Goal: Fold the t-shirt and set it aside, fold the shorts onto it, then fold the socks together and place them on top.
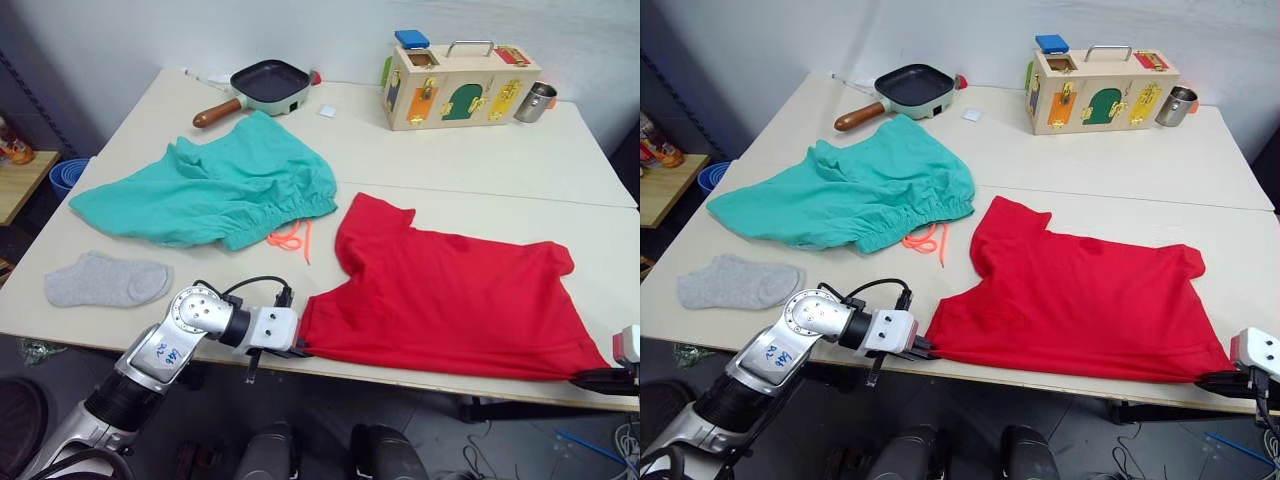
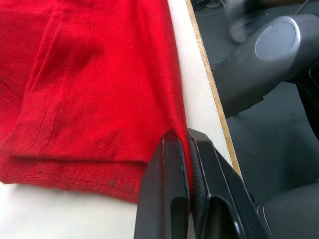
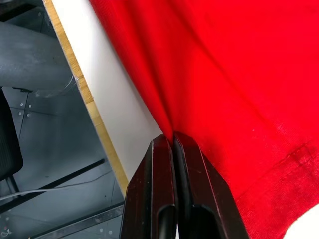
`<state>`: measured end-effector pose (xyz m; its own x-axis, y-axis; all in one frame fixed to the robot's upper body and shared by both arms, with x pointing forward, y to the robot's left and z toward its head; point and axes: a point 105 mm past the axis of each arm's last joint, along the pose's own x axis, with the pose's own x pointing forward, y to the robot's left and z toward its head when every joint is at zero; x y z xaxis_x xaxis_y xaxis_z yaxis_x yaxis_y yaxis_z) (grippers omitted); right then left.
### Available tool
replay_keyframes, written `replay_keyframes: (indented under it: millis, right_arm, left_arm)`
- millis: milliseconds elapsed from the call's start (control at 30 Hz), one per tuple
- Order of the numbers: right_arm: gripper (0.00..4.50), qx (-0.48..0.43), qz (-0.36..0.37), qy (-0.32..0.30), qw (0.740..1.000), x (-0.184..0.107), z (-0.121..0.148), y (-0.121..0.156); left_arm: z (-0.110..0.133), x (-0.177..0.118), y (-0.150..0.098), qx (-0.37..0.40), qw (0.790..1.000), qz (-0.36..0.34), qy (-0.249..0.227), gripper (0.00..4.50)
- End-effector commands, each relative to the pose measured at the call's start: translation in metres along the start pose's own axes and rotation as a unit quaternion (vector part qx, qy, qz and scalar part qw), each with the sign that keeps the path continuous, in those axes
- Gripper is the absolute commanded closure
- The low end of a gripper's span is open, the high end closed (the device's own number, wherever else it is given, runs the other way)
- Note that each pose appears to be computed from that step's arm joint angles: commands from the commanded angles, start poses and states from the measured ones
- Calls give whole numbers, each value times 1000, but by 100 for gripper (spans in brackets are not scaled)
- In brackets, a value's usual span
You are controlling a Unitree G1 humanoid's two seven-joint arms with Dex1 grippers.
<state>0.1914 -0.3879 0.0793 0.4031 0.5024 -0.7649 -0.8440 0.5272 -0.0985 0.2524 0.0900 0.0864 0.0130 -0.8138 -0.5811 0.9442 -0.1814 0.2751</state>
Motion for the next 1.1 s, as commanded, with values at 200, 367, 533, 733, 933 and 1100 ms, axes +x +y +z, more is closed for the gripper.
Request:
replay_keyframes:
  millis: [200,367,533,733,933,1100]
  right_arm:
    - [361,70,5,5,997,-7,-22,12]
    - [199,89,14,-61,994,-25,8,10]
    - [27,78,4,-130,988,-36,52,3]
    - [0,20,20,-161,987,-30,106,5]
    - [0,-102,-95,-287,948,-13,173,-23]
    - [0,-133,-120,-321,930,2,197,-27]
  left_arm:
    - [0,-10,-11,-39,999,-12,-15,376]
    - [15,-34,-6,-76,996,23,-50,228]
    - [21,-61,14,-172,977,91,-85,71]
    - [43,-80,66,-202,953,172,-149,2]
    - [33,-63,131,-269,913,277,-134,2]
    - [20,-35,157,-244,919,305,-61,2]
